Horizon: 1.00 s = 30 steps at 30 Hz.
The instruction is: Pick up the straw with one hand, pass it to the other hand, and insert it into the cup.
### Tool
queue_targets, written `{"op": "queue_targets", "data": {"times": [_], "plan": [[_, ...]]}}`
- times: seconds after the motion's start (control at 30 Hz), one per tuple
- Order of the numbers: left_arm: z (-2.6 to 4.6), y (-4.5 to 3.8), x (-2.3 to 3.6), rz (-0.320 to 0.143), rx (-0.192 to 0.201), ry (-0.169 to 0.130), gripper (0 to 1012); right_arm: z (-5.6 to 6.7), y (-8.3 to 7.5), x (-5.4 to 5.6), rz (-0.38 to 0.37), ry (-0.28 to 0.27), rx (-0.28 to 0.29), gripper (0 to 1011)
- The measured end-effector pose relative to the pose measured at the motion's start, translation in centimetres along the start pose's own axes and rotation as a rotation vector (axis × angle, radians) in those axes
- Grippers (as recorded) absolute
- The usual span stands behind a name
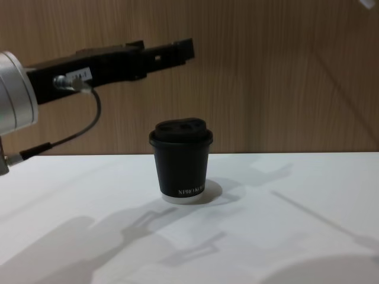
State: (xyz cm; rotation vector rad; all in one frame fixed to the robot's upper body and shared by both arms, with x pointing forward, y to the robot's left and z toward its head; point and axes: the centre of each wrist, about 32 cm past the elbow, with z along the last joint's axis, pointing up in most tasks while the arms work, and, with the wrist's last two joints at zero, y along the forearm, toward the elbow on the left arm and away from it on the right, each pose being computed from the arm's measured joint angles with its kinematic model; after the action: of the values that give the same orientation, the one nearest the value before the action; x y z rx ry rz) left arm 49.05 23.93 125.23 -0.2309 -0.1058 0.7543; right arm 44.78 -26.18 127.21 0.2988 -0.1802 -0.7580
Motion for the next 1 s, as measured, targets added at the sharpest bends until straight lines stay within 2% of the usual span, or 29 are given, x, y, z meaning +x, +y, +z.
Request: {"op": "queue_targets", "data": {"times": [0.03, 0.1, 0.23, 0.27, 0.4, 0.43, 0.53, 0.67, 1.0], "plan": [[0.00, 0.00, 0.00, 0.000, 0.000, 0.000, 1003, 0.0, 0.0, 0.0, 0.002, 0.001, 0.000, 3], [0.26, 0.03, 0.39, -0.040, -0.012, 0.038, 1003, -0.1, 0.1, -0.2, 0.006, 0.003, -0.002, 3], [0.52, -0.02, 0.80, -0.089, -0.029, 0.084, 1003, -0.2, 0.2, -0.4, 0.014, 0.007, -0.008, 3], [0.52, -0.02, 0.80, -0.089, -0.029, 0.084, 1003, -0.2, 0.2, -0.4, 0.014, 0.007, -0.008, 3], [1.03, -0.41, 1.38, -0.159, -0.060, 0.143, 1003, -0.5, 0.4, -0.5, 0.020, 0.011, -0.015, 3], [1.03, -0.41, 1.38, -0.159, -0.060, 0.143, 1003, -0.5, 0.4, -0.5, 0.020, 0.011, -0.015, 3], [1.33, -0.85, 1.65, -0.205, -0.087, 0.186, 1003, -0.6, 0.5, -0.6, 0.024, 0.013, -0.019, 3], [1.64, -1.47, 1.77, -0.248, -0.120, 0.226, 1003, -0.7, 0.5, -0.7, 0.026, 0.014, -0.023, 3], [2.08, -2.92, 1.76, -0.307, -0.176, 0.298, 1003, -0.9, 0.5, -0.9, 0.036, 0.015, -0.031, 3]]}}
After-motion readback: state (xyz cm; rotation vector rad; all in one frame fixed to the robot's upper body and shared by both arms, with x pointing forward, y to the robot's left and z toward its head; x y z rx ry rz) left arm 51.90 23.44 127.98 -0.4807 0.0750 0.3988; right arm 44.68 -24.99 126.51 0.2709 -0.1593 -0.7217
